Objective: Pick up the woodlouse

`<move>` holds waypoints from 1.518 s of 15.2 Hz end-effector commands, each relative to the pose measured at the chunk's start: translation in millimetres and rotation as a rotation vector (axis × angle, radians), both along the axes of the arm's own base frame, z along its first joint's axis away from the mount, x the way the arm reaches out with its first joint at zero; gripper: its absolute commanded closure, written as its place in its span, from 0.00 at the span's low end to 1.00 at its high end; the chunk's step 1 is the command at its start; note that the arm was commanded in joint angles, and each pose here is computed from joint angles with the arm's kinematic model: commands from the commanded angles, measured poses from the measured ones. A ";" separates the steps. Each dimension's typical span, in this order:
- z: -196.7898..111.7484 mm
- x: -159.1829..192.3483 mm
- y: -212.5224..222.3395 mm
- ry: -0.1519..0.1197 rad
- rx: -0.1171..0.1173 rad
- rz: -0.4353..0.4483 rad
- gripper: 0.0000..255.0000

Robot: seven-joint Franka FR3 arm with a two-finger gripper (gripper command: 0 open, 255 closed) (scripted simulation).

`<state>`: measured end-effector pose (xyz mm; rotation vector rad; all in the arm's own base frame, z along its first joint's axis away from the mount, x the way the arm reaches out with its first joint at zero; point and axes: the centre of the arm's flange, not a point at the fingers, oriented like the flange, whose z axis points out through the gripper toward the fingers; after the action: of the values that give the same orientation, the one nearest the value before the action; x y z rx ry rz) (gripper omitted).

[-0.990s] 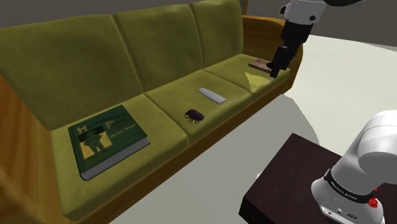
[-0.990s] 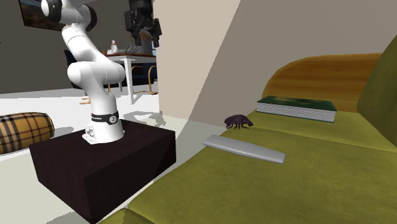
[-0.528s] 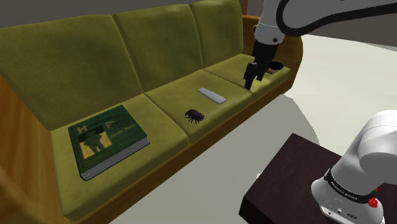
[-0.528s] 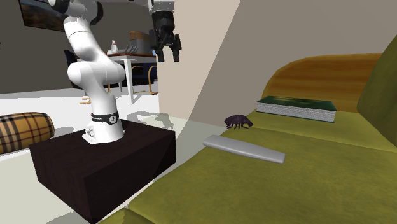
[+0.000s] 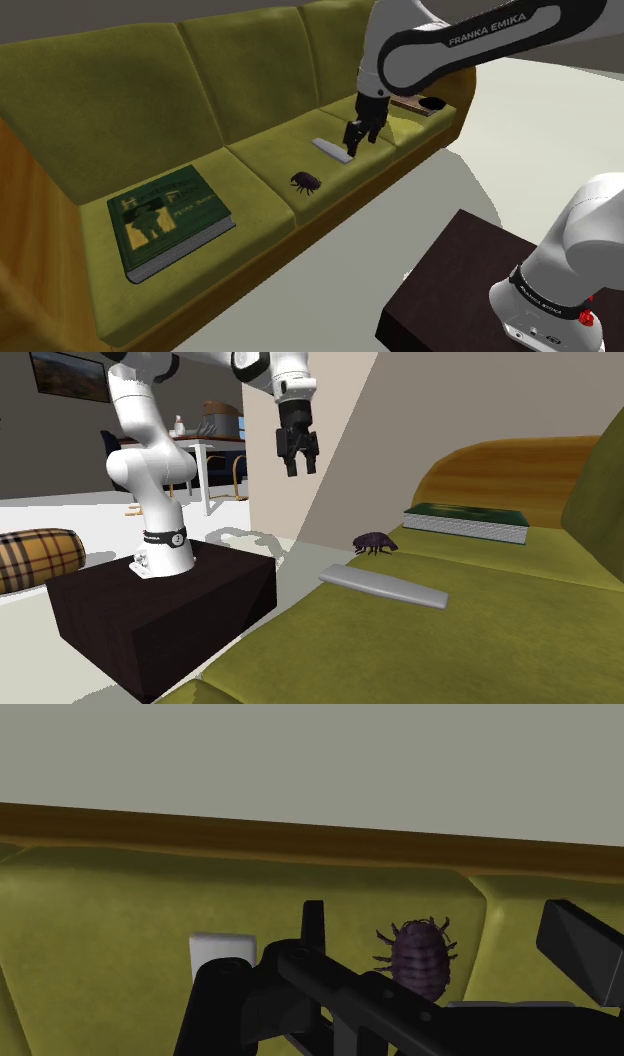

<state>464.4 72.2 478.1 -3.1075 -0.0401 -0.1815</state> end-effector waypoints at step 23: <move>-164.9 147.5 72.1 -0.014 -0.027 -0.029 0.00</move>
<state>612.7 144.7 317.8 -3.1358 0.0013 -0.2054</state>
